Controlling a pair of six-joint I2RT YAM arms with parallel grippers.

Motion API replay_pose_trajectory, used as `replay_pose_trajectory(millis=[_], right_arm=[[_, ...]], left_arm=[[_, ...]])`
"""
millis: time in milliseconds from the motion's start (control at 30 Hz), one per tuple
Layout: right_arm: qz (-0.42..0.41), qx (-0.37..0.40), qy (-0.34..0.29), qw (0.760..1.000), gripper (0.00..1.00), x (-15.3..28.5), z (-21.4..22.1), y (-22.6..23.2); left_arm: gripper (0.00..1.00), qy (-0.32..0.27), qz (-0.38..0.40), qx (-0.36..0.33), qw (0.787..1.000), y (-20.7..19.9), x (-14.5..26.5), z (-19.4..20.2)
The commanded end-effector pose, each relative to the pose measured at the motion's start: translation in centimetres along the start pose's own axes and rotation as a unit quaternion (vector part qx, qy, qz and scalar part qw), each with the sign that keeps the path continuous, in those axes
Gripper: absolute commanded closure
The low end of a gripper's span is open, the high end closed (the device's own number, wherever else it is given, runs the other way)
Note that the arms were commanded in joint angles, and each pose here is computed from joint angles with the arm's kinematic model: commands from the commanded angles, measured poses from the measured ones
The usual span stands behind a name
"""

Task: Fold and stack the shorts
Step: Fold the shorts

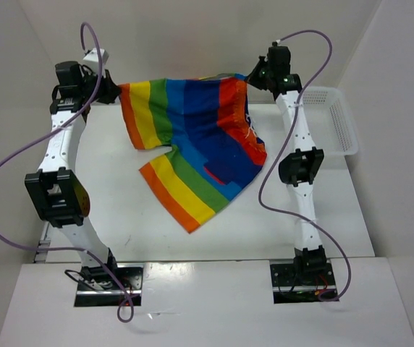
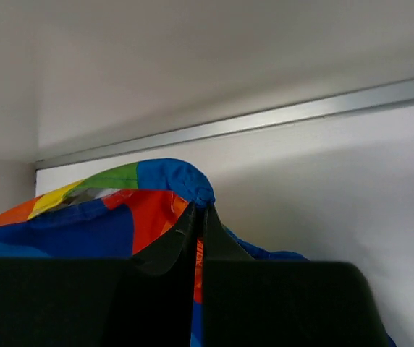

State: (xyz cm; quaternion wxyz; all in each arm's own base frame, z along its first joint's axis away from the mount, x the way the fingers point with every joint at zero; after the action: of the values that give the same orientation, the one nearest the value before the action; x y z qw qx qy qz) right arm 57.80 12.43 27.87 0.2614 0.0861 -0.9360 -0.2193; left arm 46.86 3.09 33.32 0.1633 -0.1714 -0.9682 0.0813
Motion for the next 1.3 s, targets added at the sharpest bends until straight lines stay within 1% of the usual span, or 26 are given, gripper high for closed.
replay_pose_trajectory(millis=[0, 33, 67, 100, 200, 233, 267, 333, 400, 433, 467, 500, 567, 600, 667, 733, 767, 833, 867, 900, 1000, 1033, 1133, 1167, 1233, 1267], right_arm=[[-0.002, 0.007, 0.024, 1.0, 0.99, 2.2, 0.1, 0.9], [0.01, 0.002, 0.049, 0.999, 0.99, 1.7, 1.2, 0.2], [0.009, 0.005, 0.035, 0.999, 0.99, 1.9, 0.8, 0.4], [0.01, 0.01, 0.037, 0.999, 0.99, 2.0, 0.8, 0.3], [0.013, 0.018, 0.044, 0.999, 0.99, 3.0, 0.8, 0.4], [0.013, 0.018, 0.044, 0.999, 0.99, 3.0, 0.8, 0.4], [0.018, 0.022, 0.044, 0.999, 0.99, 3.4, 0.6, 0.4], [0.018, 0.022, 0.045, 0.999, 0.99, 3.8, 0.5, 0.6], [0.021, 0.02, 0.043, 0.999, 0.99, 4.4, 0.1, 0.3], [0.017, 0.021, 0.032, 0.999, 0.99, 5.3, -0.7, 0.8], [0.017, 0.021, 0.032, 0.999, 0.99, 5.3, -0.7, 0.8], [0.014, 0.022, 0.027, 0.999, 0.99, 5.8, -1.0, 1.1], [0.02, 0.022, 0.026, 0.999, 0.99, 6.2, -1.2, 1.1], [0.026, 0.022, 0.029, 0.999, 0.99, 6.3, -1.1, 1.0], [0.03, 0.022, 0.027, 0.999, 0.99, 6.7, -1.2, 1.0], [0.041, 0.017, 0.027, 0.999, 0.99, 6.7, -1.2, 0.9], [0.044, 0.018, 0.02, 0.999, 0.99, 7.1, -1.5, 1.0], [0.048, 0.018, 0.018, 0.999, 0.99, 7.5, -1.7, 1.0], [0.05, 0.019, 0.01, 0.998, 0.99, 8.0, -2.1, 1.2], [0.053, 0.018, 0.015, 0.998, 0.99, 8.1, -2.0, 1.1], [0.055, 0.019, 0.004, 0.998, 0.99, 9.4, -2.7, 1.6], [0.062, 0.019, 0.008, 0.998, 0.99, 9.2, -2.5, 1.3], [0.081, 0.02, 0.001, 0.996, 0.99, 10.7, -3.1, 1.4], [0.089, 0.019, 0.005, 0.996, 0.99, 10.8, -3.0, 1.3], [0.099, 0.02, -0.004, 0.995, 0.99, 12.3, -3.6, 1.6], [0.111, 0.025, 0.011, 0.993, 0.99, 12.2, -3.1, 1.1]], left_arm=[[1.0, -0.029, 0.022, -0.019, 0.999, -1.8, 2.7, -1.6], [1.0, -0.028, 0.027, -0.019, 0.999, -2.1, 3.2, -1.4], [1.0, -0.033, 0.032, -0.023, 0.999, -2.4, 3.5, -1.3], [1.0, -0.031, 0.038, -0.022, 0.999, -3.0, 4.4, -0.5], [1.0, -0.036, 0.058, -0.03, 0.997, -5.1, 6.0, -0.1], [1.0, -0.02, 0.067, -0.024, 0.997, -5.8, 5.8, 1.4], [1.0, -0.031, 0.072, -0.032, 0.996, -6.8, 6.9, 1.2], [1.0, -0.028, 0.086, -0.036, 0.995, -8.2, 7.5, 2.1], [1.0, -0.028, 0.095, -0.039, 0.994, -9.4, 8.6, 3.1], [1.0, -0.028, 0.099, -0.04, 0.994, -9.9, 8.9, 3.4], [1.0, -0.034, 0.109, -0.048, 0.992, -11.0, 9.7, 3.4], [1.0, -0.025, 0.113, -0.044, 0.992, -11.4, 9.9, 4.4], [1.0, -0.025, 0.123, -0.05, 0.991, -12.6, 10.6, 5.1], [1.0, -0.018, 0.109, -0.045, 0.993, -12.4, 10.7, 5.6], [1.0, 0.004, 0.121, -0.039, 0.992, -13.1, 10.6, 7.3], [1.0, 0.003, 0.141, -0.046, 0.989, -14.2, 11.0, 8.3], [1.0, 0.024, 0.147, -0.039, 0.988, -14.4, 10.6, 10.0], [1.0, 0.031, 0.178, -0.048, 0.982, -16.4, 10.8, 11.1], [1.0, 0.052, 0.198, -0.048, 0.978, -17.5, 10.6, 12.7], [1.0, 0.068, 0.212, -0.046, 0.974, -18.2, 10.9, 13.6], [1.0, 0.082, 0.24, -0.053, 0.966, -19.9, 12.2, 15.5], [1.0, 0.093, 0.244, -0.051, 0.964, -19.9, 12.5, 16.7], [1.0, 0.084, 0.25, -0.061, 0.963, -20.7, 14.0, 16.9], [1.0, 0.088, 0.245, -0.06, 0.964, -20.5, 14.2, 17.2], [1.0, 0.093, 0.244, -0.058, 0.964, -20.6, 14.8, 17.3], [1.0, 0.093, 0.244, -0.058, 0.964, -20.6, 14.8, 17.3]])
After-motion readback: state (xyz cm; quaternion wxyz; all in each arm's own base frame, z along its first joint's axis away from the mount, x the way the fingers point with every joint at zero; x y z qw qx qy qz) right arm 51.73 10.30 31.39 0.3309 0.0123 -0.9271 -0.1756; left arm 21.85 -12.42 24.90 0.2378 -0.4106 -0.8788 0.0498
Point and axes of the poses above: each gripper's point midway between its finger pads, its own x axis back along the fingers, its own y axis along the line the jaws close on, z = x × y, the point moved 8 cm from there along x, back along the fingers, and after that the axes turned 7 degrees about x, right-handed, at the moved point
